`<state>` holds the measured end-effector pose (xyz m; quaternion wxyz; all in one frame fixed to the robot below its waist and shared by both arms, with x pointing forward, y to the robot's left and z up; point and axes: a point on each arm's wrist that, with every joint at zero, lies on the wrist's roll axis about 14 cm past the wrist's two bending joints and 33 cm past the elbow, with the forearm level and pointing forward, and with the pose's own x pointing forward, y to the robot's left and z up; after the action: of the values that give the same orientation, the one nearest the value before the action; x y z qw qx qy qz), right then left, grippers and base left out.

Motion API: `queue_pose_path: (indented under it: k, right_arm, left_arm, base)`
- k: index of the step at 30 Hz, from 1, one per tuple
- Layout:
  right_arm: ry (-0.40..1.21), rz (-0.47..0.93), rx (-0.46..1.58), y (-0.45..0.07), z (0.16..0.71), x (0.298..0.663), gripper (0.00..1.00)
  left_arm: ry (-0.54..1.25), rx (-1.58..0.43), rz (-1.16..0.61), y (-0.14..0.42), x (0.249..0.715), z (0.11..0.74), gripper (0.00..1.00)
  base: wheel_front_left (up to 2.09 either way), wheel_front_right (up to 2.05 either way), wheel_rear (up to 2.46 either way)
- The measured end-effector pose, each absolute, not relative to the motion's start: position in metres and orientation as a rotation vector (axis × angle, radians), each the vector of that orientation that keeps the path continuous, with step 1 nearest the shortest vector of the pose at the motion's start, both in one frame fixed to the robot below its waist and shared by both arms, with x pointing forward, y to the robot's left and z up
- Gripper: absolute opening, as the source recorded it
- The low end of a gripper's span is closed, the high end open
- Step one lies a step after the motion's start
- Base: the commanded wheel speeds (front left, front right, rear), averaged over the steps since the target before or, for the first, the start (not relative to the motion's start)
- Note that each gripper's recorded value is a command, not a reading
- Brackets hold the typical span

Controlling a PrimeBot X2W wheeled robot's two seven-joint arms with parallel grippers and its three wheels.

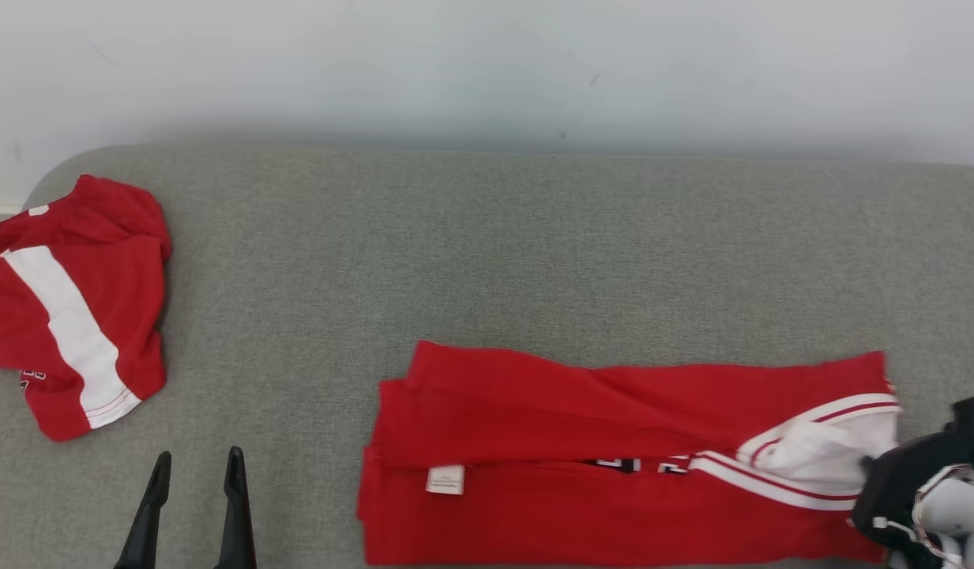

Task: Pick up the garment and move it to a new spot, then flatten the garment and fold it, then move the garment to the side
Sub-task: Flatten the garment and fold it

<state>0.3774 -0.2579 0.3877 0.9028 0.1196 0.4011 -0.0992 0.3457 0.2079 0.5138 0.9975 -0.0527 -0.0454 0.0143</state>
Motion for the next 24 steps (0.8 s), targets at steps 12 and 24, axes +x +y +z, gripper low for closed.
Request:
queue_pose_path:
  k: [12,24]
  right_arm:
    - [0.575,-0.515,0.127,-0.367,0.460,0.355,0.00]
    - [0.532,-0.152,0.070,-0.257,0.489,0.367,0.00]
  left_arm:
    - [-0.117,-0.107,0.042,0.209,0.340,0.522,1.00]
    - [-0.138,-0.132,0.035,0.205,0.322,0.529,1.00]
  base:
    - [0.00,0.00,0.00]
    - [0.00,0.00,0.00]
